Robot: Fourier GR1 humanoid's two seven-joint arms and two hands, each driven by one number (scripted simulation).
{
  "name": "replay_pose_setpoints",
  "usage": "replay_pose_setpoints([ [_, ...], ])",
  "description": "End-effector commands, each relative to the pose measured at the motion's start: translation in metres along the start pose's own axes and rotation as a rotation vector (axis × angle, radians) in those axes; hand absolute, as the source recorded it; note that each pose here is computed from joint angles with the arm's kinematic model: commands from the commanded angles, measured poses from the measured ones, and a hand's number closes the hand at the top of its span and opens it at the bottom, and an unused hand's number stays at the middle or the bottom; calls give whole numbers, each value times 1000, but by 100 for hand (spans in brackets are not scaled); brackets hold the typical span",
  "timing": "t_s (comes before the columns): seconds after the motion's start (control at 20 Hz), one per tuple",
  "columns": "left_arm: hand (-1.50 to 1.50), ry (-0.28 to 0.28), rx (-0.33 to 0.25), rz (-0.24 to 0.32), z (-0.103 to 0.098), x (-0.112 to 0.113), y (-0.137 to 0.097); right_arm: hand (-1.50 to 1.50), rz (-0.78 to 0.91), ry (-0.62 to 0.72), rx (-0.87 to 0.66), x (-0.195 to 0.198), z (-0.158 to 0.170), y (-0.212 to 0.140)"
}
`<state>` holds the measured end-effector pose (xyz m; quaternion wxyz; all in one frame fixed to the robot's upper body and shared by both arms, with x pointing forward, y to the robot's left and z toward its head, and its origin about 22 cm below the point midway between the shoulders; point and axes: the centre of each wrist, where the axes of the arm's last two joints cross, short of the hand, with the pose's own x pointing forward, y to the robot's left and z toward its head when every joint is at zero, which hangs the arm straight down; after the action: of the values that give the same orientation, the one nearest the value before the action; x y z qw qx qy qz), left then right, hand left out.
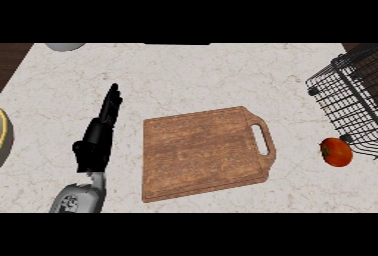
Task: Pick the croissant from the cutting board and place it in the tiered basket
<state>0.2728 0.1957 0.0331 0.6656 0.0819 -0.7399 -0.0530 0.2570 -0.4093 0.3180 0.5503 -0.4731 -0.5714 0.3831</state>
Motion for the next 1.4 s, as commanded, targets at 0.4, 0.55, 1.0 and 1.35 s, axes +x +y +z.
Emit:
replay_pose_setpoints([
  [0.4, 0, -2, 8, -9, -13, 9, -7, 150, 128, 43, -24, -37, -56, 29],
  [0.55, 0, -12, -18, 3, 0, -10, -3, 150, 130, 51, -6, -45, -76, 39],
  [1.0, 0, 6, 12, 1, -2, 5, 3, -150, -317, 141, 43, -63, -91, 70],
  [1.35, 0, 4, -16, 13, 8, 0, -2, -150, -578, 222, -177, -109, -74, 9],
])
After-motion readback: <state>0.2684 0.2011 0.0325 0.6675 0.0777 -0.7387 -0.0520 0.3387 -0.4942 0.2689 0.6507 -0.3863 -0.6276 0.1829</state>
